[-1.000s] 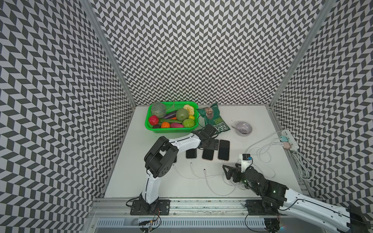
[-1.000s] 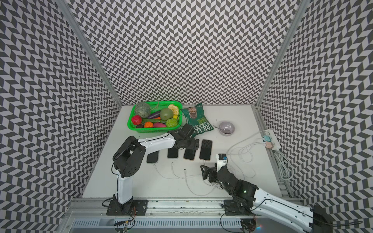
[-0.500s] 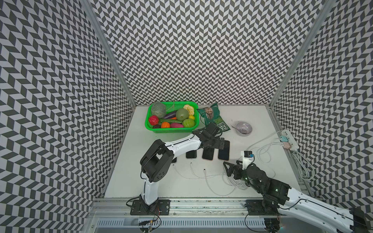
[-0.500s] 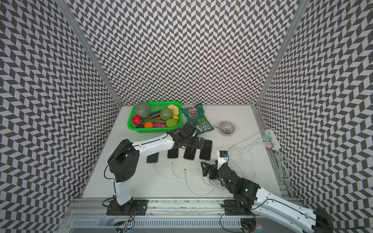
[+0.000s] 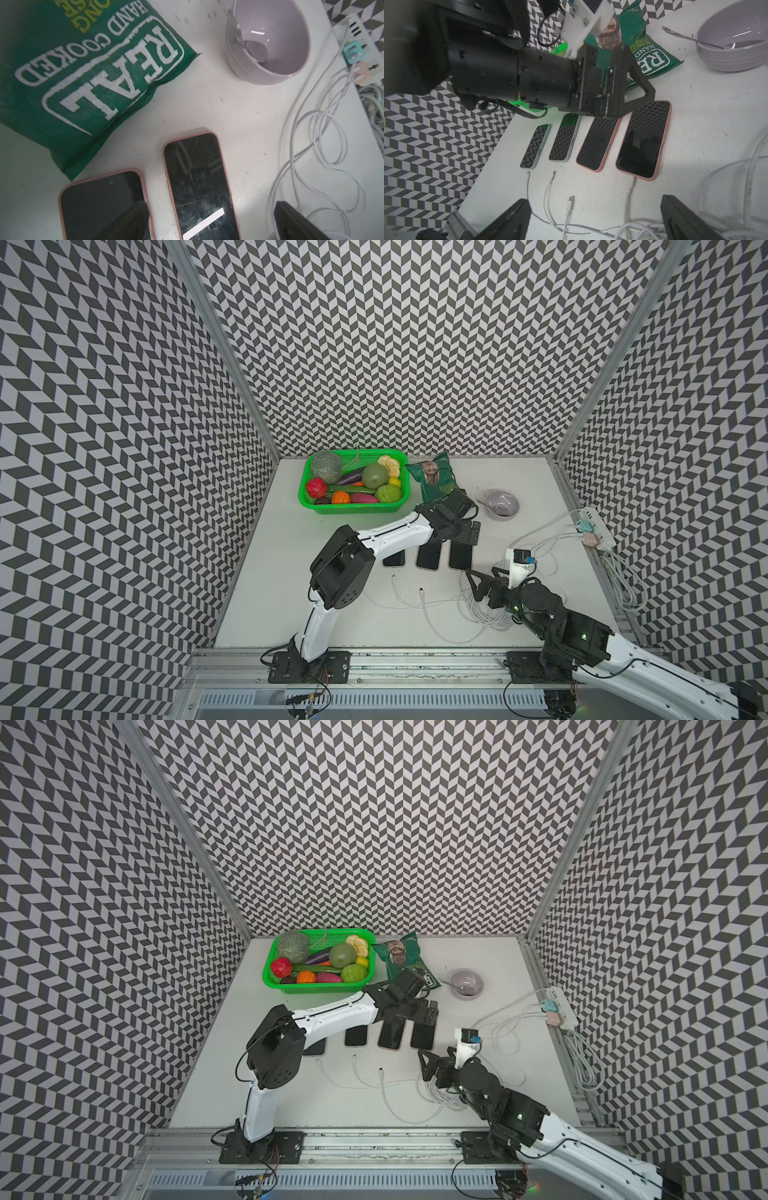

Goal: Unplug the charging cable from the phone
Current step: Place the phone at the center of the board, then pick up the phone at the center of the board.

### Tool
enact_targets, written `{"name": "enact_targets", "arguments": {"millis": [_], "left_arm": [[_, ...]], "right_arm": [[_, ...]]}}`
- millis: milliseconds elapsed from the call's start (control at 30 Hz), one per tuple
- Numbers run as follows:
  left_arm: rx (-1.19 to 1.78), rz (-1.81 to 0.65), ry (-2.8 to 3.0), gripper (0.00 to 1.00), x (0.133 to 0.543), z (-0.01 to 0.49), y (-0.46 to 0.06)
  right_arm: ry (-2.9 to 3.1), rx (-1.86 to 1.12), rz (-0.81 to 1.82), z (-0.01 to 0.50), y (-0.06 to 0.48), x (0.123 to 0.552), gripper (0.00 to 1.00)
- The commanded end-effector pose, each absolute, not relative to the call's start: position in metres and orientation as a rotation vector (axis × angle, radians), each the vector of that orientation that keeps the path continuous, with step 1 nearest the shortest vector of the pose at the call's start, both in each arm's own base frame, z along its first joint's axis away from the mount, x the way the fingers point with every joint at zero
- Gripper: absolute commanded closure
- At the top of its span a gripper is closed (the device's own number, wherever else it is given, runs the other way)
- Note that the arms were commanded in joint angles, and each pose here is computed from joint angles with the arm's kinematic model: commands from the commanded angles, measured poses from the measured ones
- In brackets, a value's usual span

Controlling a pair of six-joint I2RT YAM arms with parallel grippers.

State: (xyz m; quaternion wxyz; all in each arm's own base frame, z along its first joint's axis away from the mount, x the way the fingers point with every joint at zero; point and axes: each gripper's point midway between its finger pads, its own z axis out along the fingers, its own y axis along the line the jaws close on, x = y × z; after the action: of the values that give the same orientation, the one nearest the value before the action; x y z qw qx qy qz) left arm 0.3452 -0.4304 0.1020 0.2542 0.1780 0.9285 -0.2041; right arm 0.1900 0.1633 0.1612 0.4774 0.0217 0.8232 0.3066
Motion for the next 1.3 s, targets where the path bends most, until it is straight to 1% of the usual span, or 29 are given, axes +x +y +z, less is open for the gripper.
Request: {"name": "enact_targets", "arguments": {"millis": [0, 267, 700, 1267], "left_arm": [[0.509, -0.458, 2.545, 0.0, 0.346, 0.092, -0.431], [0.549, -0.328, 2.572, 0.0, 0.351, 0.067, -0.437], [0.597, -0.266, 2.605, 0.0, 0.354, 0.036, -0.453], [0.626, -0.085, 2.652, 0.03, 0.354, -0.003, -0.44]], "right_arm": [[1.951, 0.097, 0.78, 0.185, 0.158, 0.192, 0.0], [1.926, 0.118, 0.793, 0.19, 0.153, 0.191, 0.0], [1.914, 0.137, 0.784, 0.191, 0.148, 0.192, 0.0], [1.915, 0.144, 0.774, 0.19, 0.147, 0.192, 0.0]]}}
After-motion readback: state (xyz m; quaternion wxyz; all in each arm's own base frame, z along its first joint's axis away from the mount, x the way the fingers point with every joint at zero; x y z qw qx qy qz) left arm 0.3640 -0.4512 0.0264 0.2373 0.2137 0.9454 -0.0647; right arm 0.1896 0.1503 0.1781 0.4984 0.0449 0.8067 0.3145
